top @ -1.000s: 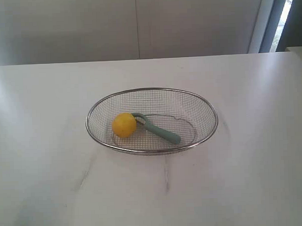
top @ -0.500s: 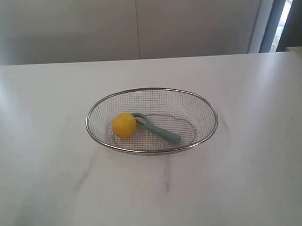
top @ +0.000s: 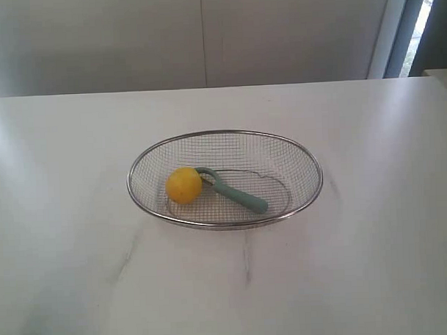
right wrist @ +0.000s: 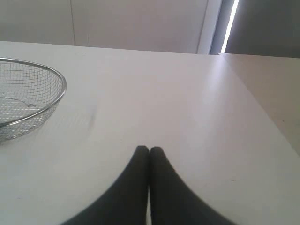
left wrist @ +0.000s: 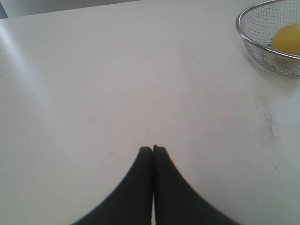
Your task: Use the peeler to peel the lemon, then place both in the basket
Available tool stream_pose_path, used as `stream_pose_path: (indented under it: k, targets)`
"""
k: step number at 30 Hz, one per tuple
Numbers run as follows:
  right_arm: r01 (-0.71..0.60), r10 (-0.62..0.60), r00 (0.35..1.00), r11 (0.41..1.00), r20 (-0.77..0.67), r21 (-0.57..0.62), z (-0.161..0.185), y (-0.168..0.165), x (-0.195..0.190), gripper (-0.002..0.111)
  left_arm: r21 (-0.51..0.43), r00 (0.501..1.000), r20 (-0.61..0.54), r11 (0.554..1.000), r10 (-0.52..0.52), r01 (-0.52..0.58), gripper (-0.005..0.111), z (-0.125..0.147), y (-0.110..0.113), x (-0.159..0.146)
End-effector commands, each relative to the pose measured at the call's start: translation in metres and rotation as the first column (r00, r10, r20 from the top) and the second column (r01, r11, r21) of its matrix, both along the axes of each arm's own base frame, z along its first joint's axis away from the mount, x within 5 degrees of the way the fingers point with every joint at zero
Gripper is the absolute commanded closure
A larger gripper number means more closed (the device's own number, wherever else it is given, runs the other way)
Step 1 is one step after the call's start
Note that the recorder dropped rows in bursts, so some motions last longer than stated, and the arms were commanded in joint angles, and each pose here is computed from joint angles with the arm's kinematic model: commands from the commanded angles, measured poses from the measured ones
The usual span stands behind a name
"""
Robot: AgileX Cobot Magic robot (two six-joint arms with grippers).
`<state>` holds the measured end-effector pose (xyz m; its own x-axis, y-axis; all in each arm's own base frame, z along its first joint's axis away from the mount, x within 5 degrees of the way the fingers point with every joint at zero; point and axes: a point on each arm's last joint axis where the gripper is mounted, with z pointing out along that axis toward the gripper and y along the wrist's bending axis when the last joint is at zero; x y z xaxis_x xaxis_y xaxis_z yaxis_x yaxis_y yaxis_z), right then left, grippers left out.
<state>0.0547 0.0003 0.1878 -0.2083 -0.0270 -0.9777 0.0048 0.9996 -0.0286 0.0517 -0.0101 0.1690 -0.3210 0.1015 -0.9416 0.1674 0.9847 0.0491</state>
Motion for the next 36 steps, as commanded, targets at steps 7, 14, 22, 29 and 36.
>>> stream_pose_path:
  k: [7,14,22,29,36]
  targets:
    - [-0.007,0.007,1.000,1.000,-0.019,0.000,-0.0032,0.0005,-0.0006,0.108,-0.008,1.000,-0.002,1.000,-0.009,0.009,0.107,-0.0009,-0.0007,-0.0003]
    - [0.038,-0.035,0.999,0.980,-0.019,0.194,-0.0030,0.0004,-0.0005,0.108,-0.008,1.000,-0.002,1.000,-0.009,0.009,0.107,-0.0009,-0.0007,-0.0003]
    - [0.039,-0.036,0.999,0.979,-0.022,0.200,-0.0032,0.0005,-0.0006,0.108,-0.008,1.000,-0.002,1.000,-0.009,0.009,0.107,-0.0009,-0.0007,-0.0003]
    - [0.046,-0.044,0.999,0.991,-0.021,0.128,-0.0033,-0.0016,-0.0006,0.108,-0.008,1.000,-0.002,1.000,-0.009,0.009,0.107,-0.0009,-0.0007,-0.0003]
    - [0.050,-0.048,0.999,0.995,-0.021,0.090,-0.0033,-0.0027,-0.0007,0.108,-0.008,1.000,-0.002,1.000,-0.009,0.009,0.107,-0.0009,-0.0007,-0.0003]
